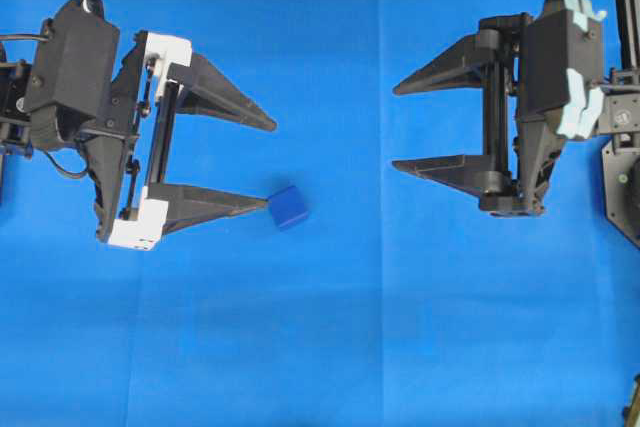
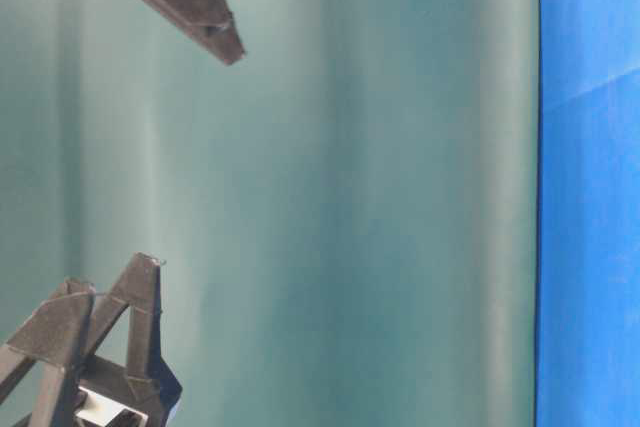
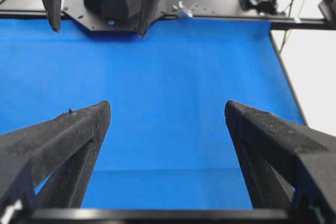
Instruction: Handover the blue block to the right arm after grasping it with the left arm, then place it in the designated position.
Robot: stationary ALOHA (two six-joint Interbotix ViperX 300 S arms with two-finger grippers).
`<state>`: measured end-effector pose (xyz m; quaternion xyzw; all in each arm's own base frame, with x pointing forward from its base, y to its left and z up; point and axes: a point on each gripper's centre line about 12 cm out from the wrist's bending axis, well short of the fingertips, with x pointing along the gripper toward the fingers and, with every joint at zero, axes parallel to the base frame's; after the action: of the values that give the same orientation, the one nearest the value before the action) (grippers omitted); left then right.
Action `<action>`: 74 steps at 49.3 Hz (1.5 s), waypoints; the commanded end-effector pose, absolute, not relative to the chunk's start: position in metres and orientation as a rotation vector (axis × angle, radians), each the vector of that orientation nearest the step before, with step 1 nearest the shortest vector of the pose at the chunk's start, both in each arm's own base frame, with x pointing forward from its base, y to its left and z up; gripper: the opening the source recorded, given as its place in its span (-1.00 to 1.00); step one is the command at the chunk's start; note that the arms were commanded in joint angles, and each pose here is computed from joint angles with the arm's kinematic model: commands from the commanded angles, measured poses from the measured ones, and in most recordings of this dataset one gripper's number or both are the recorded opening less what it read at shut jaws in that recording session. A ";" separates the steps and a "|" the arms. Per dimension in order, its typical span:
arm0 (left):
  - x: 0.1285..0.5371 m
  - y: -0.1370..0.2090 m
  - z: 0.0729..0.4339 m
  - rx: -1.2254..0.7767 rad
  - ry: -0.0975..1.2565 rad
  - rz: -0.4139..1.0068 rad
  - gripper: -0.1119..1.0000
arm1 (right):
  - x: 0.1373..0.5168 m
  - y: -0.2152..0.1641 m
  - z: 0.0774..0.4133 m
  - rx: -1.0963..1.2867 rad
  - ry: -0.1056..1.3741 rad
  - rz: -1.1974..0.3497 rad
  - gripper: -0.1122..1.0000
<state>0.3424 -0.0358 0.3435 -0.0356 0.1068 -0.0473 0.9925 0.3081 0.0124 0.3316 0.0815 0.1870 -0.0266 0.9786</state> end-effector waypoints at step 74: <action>0.343 -0.035 0.358 -0.073 0.170 -0.096 0.88 | 0.300 0.018 0.358 0.126 0.131 0.053 0.66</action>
<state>0.3424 -0.0358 0.3435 -0.0356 0.1068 -0.0473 0.9925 0.3011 0.0187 0.3497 0.0632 0.0781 0.0250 0.9946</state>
